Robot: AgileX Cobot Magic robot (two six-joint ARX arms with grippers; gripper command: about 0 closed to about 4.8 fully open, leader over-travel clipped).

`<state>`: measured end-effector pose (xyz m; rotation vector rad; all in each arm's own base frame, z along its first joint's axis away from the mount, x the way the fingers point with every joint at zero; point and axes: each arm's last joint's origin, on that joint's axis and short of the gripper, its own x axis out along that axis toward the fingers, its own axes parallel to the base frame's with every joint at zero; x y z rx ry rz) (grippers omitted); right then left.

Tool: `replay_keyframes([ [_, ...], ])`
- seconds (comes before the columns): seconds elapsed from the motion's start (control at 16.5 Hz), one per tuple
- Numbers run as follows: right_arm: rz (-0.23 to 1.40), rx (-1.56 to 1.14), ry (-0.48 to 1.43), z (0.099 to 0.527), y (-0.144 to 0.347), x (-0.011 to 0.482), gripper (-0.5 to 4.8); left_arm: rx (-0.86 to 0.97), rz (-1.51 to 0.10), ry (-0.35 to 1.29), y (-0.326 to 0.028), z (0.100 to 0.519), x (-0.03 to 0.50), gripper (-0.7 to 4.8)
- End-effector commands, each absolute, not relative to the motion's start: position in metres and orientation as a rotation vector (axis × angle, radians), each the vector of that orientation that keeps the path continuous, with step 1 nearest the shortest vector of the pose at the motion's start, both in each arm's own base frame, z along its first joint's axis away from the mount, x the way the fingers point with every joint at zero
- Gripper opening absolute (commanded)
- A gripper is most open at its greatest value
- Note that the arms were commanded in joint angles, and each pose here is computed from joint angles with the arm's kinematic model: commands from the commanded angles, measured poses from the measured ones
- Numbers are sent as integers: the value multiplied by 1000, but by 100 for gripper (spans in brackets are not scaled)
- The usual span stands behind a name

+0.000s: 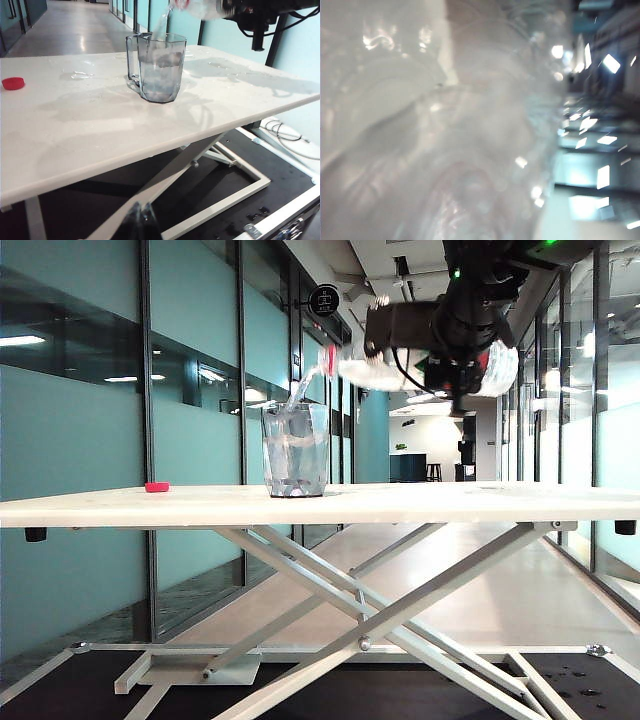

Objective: Pick up the mineral water bottle on the table and pour water into the mug until it's half full.

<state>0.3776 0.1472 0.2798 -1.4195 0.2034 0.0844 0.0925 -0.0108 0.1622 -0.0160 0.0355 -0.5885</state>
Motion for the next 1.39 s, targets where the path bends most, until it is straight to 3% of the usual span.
replay_keyframes([
  [0.06, 149, -1130, 144, 286, 152, 375, 180, 22, -589, 13, -11, 164, 92, -5],
  [0.24, 200, -796, 137, 286, 153, 375, 180, 32, -590, 10, -11, 164, 92, -5],
  [0.49, 405, -305, 100, 287, 145, 382, 179, 42, -570, 8, -10, 164, 93, -5],
  [0.67, 459, -77, 53, 280, 136, 395, 179, 45, -517, 4, -9, 164, 94, -5],
  [1.39, 540, 45, 29, 208, 132, 413, 166, 47, -517, -1, -9, 165, 94, -5],
])
